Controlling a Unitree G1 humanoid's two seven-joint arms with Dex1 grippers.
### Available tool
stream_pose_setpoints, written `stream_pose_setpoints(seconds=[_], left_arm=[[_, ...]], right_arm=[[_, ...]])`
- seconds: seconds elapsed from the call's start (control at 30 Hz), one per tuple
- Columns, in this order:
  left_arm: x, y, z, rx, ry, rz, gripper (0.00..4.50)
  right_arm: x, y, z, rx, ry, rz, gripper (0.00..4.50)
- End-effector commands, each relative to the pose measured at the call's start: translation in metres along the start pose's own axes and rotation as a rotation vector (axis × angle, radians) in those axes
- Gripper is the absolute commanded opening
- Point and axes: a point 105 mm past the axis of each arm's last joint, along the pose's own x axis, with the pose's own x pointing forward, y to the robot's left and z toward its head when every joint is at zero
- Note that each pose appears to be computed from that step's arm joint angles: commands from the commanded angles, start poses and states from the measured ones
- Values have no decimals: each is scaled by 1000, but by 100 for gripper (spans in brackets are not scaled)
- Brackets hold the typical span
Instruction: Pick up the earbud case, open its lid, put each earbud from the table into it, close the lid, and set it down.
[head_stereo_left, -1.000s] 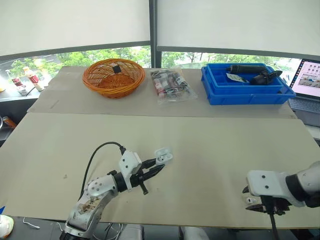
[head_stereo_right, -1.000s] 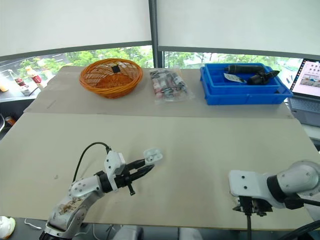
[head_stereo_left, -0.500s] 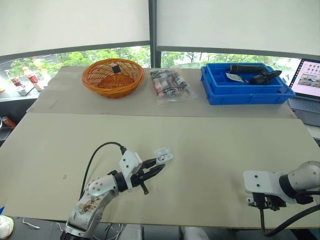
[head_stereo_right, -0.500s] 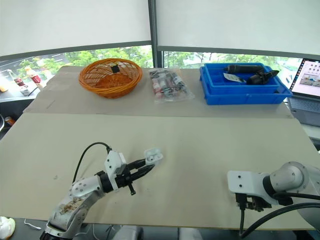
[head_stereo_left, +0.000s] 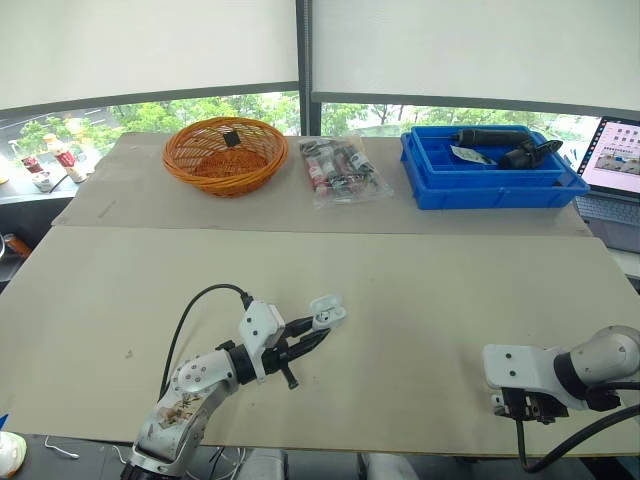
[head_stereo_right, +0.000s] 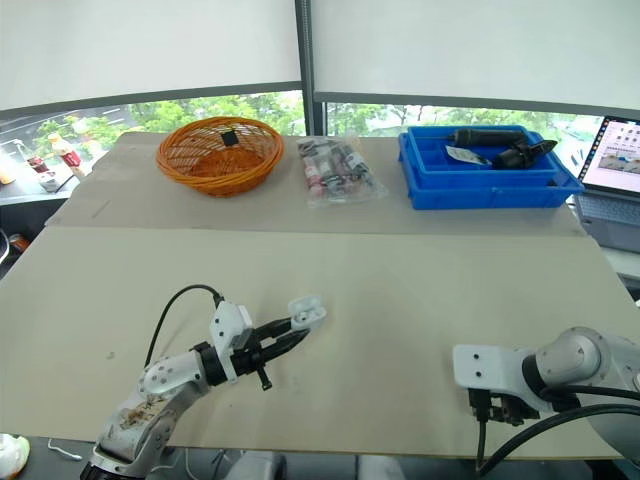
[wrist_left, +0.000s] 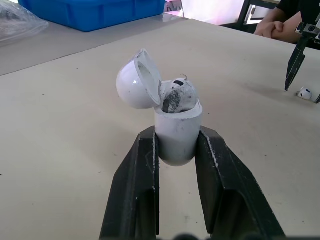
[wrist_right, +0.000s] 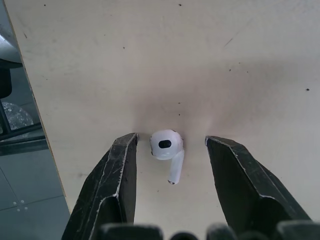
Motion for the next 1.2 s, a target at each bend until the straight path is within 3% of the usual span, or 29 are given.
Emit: stream_pose_setpoints(seconds=[0.03,0.13,0.4,0.67,0.87,1.03,1.2], left_arm=[[2,-5,12,28,-41,-17,52],[2,-5,12,27,-43,-18,52],[8,1,15,37,-65,-20,52],[23,9,29,31,-133,-66,52],[37,22,41,14,-175,-60,52],[43,28,46,-14,-181,-57,52],[43,27,49,-26,-181,-69,52]], right_arm=[[-1,-3,3,-7,-6,-14,126],[-1,-4,4,-6,-12,-16,35],[-22,-22,20,46,-132,-126,35],[-64,-53,113,195,-812,-392,35],[-81,-68,166,329,-1206,-537,35],[-73,-76,181,438,-1330,-585,35],[-61,-83,187,445,-1336,-640,35]])
